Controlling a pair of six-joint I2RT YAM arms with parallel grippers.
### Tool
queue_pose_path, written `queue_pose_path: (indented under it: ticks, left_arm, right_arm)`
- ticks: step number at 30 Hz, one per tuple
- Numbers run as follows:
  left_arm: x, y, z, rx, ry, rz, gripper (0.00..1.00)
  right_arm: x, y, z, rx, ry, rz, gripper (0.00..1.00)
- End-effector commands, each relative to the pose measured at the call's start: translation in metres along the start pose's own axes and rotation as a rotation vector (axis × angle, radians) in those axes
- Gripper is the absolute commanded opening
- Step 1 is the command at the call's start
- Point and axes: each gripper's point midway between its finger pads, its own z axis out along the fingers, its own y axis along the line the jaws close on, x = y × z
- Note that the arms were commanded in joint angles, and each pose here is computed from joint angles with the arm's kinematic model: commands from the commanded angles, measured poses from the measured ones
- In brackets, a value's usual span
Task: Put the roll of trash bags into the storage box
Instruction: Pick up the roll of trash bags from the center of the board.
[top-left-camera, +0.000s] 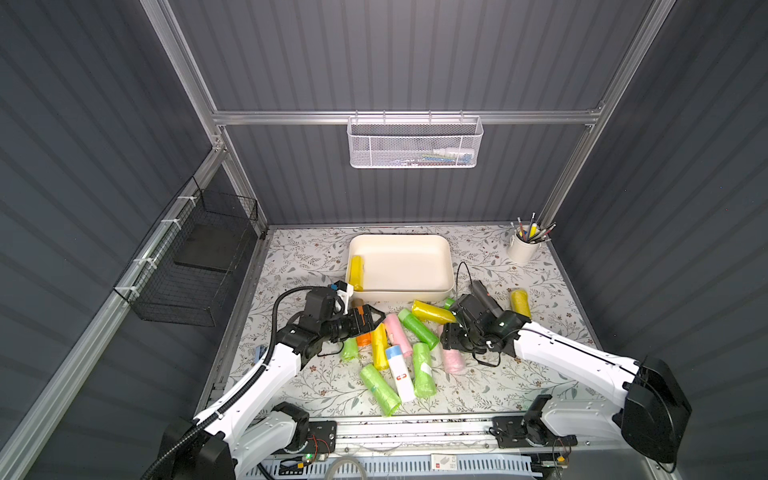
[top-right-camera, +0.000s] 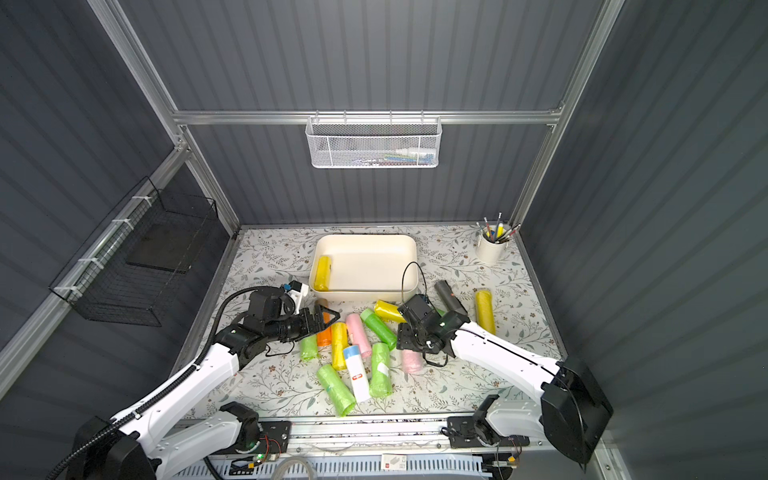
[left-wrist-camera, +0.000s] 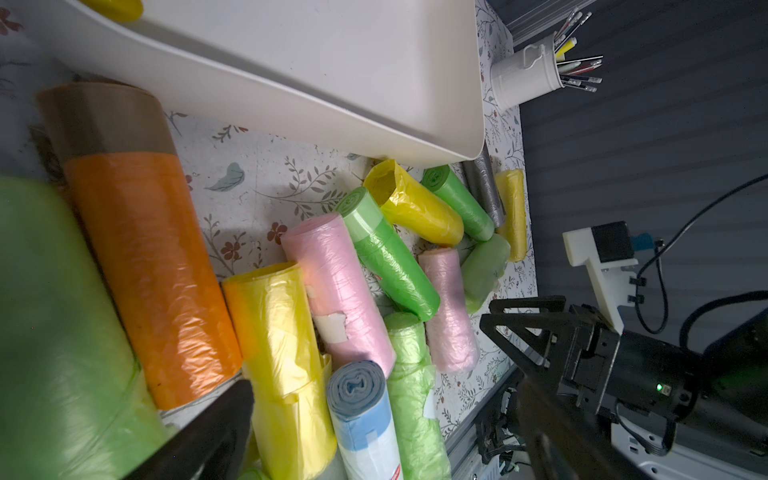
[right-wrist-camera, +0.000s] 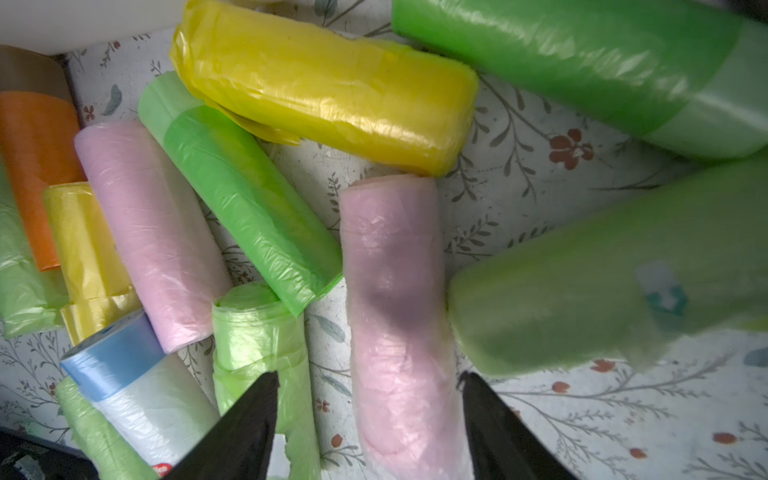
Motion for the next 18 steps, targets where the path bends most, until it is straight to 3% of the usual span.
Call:
queue_pose_path:
  ticks: [1, 18]
  left_arm:
    - [0.007, 0.002, -0.002, 0.004, 0.017, -0.006, 1.00]
    - [0.008, 0.002, -0.006, -0.004, 0.014, 0.001, 1.00]
  right_arm:
    - [0.003, 0.001, 0.005, 0.002, 0.012, -0.003, 0.67]
    - [0.009, -0.008, 0.027, 0.094, 0.066, -0.036, 0.56]
